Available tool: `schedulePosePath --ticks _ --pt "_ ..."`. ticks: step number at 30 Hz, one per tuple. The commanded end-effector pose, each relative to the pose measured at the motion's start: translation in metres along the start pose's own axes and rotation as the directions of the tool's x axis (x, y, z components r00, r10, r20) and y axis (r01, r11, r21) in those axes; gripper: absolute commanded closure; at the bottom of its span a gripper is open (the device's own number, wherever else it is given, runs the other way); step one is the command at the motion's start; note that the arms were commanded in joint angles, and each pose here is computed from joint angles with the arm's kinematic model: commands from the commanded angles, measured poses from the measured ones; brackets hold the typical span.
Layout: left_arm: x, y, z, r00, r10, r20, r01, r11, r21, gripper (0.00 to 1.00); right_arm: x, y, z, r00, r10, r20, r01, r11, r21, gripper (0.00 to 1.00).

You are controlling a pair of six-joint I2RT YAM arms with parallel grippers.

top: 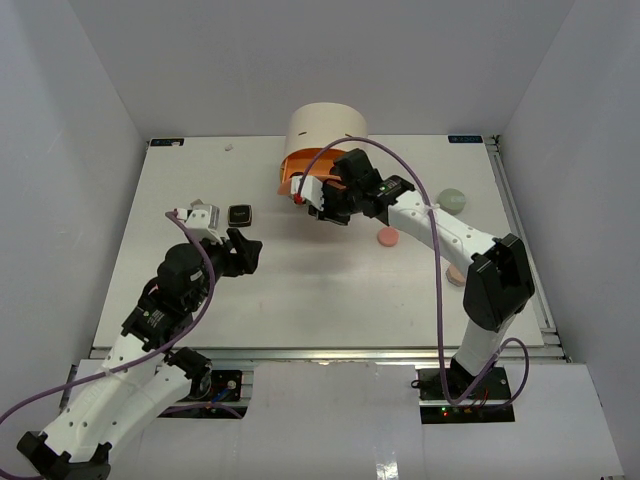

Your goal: Organize the makeup

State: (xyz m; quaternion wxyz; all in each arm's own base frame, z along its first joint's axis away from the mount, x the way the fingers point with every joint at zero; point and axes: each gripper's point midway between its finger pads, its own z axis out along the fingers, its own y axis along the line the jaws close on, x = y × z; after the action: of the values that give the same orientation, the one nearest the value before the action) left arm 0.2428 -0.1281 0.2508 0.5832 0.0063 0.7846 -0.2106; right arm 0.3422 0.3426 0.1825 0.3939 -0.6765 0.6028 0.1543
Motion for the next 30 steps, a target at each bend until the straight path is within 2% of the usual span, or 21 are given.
schedulePosePath --ticks 1,4,8,11,13,17,19,22,24,28,30 --pt "-0.003 -0.004 0.000 1.000 0.005 0.011 -0.006 1.000 0.027 0.23 -0.009 -0.036 0.000 0.999 -0.015 -0.029 0.019 0.992 0.129 0.78" --pt "-0.004 -0.005 0.000 1.000 0.004 0.014 -0.005 0.999 0.031 0.23 -0.010 -0.069 0.002 0.998 -0.012 -0.065 0.028 0.969 0.247 0.80" --pt "-0.004 -0.006 -0.001 1.000 0.004 0.015 -0.005 0.999 0.035 0.22 -0.017 -0.119 -0.001 0.998 0.037 -0.049 -0.016 0.925 0.380 0.79" --pt "-0.002 -0.007 0.000 1.000 0.003 0.008 -0.004 0.999 0.041 0.23 -0.016 -0.134 -0.003 0.997 0.053 -0.053 -0.025 0.898 0.439 0.71" --pt "0.000 -0.009 0.001 1.000 0.006 0.000 -0.006 0.998 0.056 0.23 -0.012 -0.139 -0.001 0.996 0.066 -0.062 -0.030 0.885 0.465 0.61" --pt "0.004 -0.015 0.003 1.000 0.007 -0.017 -0.006 0.996 0.090 0.22 -0.006 -0.141 0.001 0.994 0.085 -0.065 -0.044 0.879 0.475 0.53" --pt "0.005 -0.019 0.004 1.000 0.005 -0.023 -0.003 0.994 0.106 0.23 -0.006 -0.138 -0.001 0.995 0.088 -0.055 -0.053 0.883 0.466 0.53" --pt "0.012 -0.030 0.010 0.998 -0.017 -0.055 0.026 0.987 0.160 0.23 -0.023 -0.098 -0.005 0.998 0.059 0.019 -0.062 0.956 0.288 0.51" --pt "0.019 -0.043 0.019 0.994 -0.043 -0.101 0.063 0.976 0.207 0.23 -0.046 -0.051 -0.015 0.990 0.041 0.135 -0.050 0.997 0.065 0.49" --pt "0.035 -0.070 0.044 0.962 -0.148 -0.231 0.210 0.940 0.269 0.30 -0.059 0.002 -0.075 0.930 0.209 0.301 -0.170 0.974 -0.151 0.46" --pt "0.032 -0.080 0.064 0.952 -0.194 -0.237 0.258 0.926 0.276 0.31 -0.045 0.007 -0.096 0.890 0.303 0.341 -0.257 0.950 -0.175 0.45"
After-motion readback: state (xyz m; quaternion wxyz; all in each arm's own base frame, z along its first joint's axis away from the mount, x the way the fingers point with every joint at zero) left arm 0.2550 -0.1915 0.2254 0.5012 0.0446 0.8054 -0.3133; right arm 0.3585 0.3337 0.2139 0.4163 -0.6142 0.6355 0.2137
